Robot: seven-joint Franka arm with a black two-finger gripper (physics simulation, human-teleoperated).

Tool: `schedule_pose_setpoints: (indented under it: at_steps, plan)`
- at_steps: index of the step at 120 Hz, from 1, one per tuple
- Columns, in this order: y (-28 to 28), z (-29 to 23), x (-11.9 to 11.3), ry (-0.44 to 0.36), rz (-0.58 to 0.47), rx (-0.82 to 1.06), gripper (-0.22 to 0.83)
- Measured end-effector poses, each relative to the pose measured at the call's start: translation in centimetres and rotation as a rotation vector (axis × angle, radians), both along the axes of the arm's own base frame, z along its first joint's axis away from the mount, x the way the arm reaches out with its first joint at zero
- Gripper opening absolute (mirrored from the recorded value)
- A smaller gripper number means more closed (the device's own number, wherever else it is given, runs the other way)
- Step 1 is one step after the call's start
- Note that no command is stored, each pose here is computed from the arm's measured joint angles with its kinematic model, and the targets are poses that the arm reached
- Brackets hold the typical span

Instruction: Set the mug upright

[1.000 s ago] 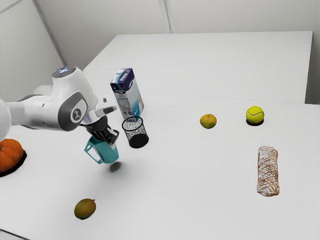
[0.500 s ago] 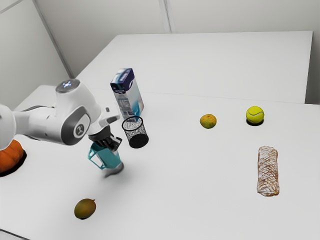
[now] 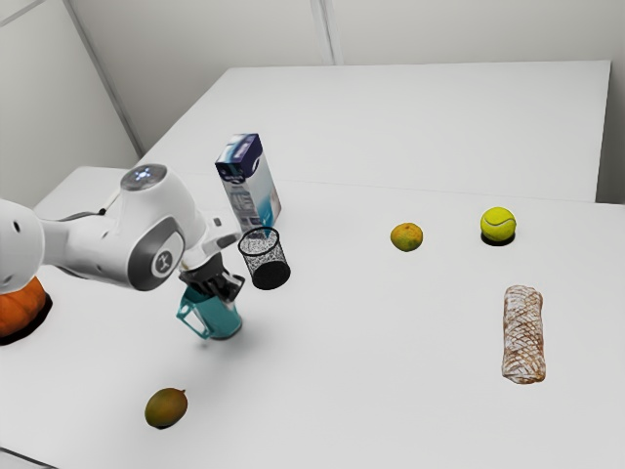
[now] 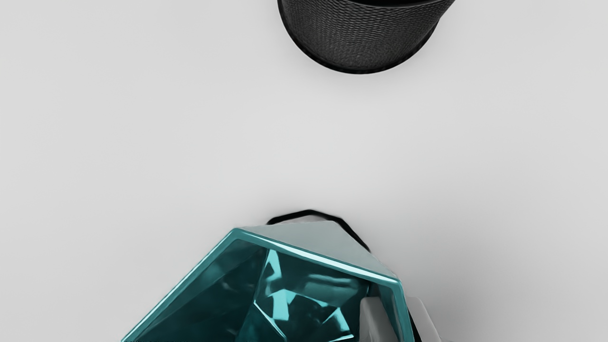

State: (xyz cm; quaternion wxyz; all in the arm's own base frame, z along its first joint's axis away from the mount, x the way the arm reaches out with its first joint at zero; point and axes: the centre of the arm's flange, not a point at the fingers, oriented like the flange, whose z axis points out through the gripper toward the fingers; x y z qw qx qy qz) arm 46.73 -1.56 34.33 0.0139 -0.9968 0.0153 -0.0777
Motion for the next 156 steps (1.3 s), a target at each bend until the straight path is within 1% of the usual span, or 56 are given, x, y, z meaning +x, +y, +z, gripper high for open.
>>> schedule_pose_setpoints:
  at_steps: [9,13,37,45,59,67,77,99,123,156]
  plan:
    - [0.0,-0.1,0.0,0.001,0.006,-0.001,-0.15]
    - [0.0,-0.1,0.0,0.002,0.009,-0.002,-0.13]
    - [-0.1,0.5,0.0,-0.01,0.021,-0.005,0.13]
    - [-0.1,1.1,0.1,-0.024,0.023,-0.004,0.2]
    - [-0.1,2.4,0.4,-0.049,0.026,-0.003,0.35]
    - [-0.1,3.5,0.8,-0.065,0.027,-0.002,0.42]
    - [-0.2,5.3,1.6,-0.075,0.028,-0.002,0.48]
    - [-0.5,10.7,4.0,-0.058,0.029,-0.006,0.54]
    - [-0.9,16.4,5.7,0.008,0.03,-0.013,0.57]
    - [-1.1,20.9,7.4,0.11,0.032,-0.028,0.59]
